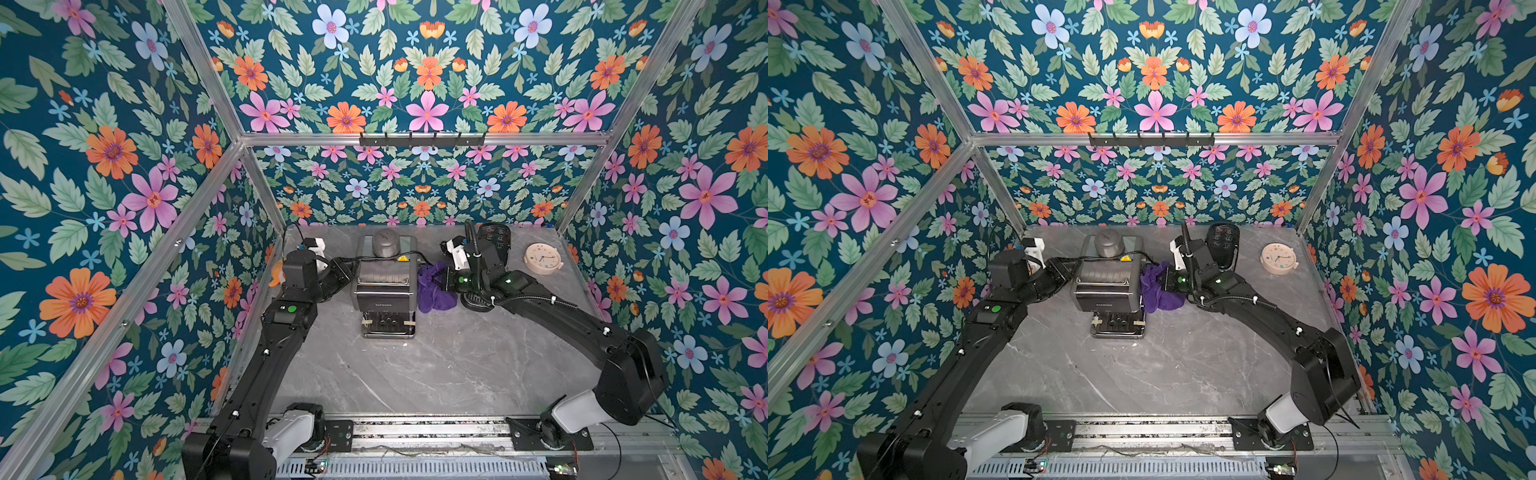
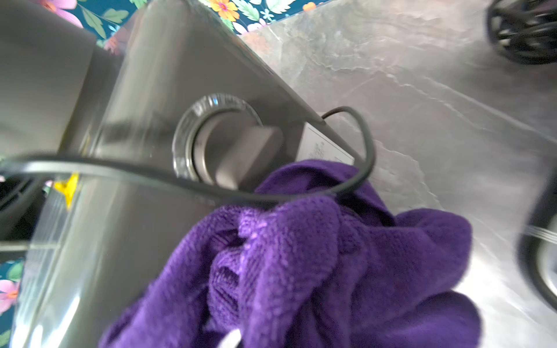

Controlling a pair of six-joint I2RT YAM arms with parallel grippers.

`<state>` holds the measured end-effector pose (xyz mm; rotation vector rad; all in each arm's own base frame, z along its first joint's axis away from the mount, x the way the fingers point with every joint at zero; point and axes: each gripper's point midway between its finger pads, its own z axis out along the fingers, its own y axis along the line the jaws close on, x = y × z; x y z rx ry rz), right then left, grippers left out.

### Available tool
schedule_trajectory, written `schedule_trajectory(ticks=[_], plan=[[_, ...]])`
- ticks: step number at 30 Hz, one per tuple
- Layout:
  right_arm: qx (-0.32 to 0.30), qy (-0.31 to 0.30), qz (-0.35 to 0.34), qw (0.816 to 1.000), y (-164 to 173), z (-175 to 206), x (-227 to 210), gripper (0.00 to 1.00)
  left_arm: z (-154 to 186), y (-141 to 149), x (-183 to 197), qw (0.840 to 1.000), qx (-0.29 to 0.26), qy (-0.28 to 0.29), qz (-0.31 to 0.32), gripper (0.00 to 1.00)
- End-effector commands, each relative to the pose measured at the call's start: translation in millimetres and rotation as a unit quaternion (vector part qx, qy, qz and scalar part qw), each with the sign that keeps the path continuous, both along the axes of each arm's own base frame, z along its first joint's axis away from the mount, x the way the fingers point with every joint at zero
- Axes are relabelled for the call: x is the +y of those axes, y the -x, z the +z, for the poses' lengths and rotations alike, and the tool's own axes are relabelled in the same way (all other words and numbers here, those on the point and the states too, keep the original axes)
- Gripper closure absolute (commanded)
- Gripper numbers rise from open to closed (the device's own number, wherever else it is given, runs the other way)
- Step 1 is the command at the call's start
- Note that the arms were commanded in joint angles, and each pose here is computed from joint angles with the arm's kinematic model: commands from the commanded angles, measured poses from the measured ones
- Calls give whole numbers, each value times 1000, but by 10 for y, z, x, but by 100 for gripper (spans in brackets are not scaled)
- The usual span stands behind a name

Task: Wipe the surface of a coffee machine
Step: Wipe the dirt from the surface of the coffee machine.

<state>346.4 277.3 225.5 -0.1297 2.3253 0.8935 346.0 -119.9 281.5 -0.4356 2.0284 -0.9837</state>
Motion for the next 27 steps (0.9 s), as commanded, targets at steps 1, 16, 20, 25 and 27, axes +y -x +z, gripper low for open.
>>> schedule_trajectory(ticks=[1, 16, 20, 25, 27], plan=[[-30, 20, -10, 999, 31, 104, -115, 89, -71, 20, 77, 1000, 10, -18, 17, 68], [-209, 24, 20, 977, 539, 1344, -24, 98, 14, 125, 225, 997, -12, -66, 37, 65], [-271, 26, 83, 959, 835, 1659, 412, 98, 10, 169, 224, 997, -9, -73, 31, 64], [-310, 48, 172, 934, 1122, 1729, 987, 98, 23, 229, 260, 996, -14, -75, 37, 63], [-311, 58, 202, 927, 1185, 1642, 1162, 98, 20, 257, 274, 996, -14, -78, 39, 63]])
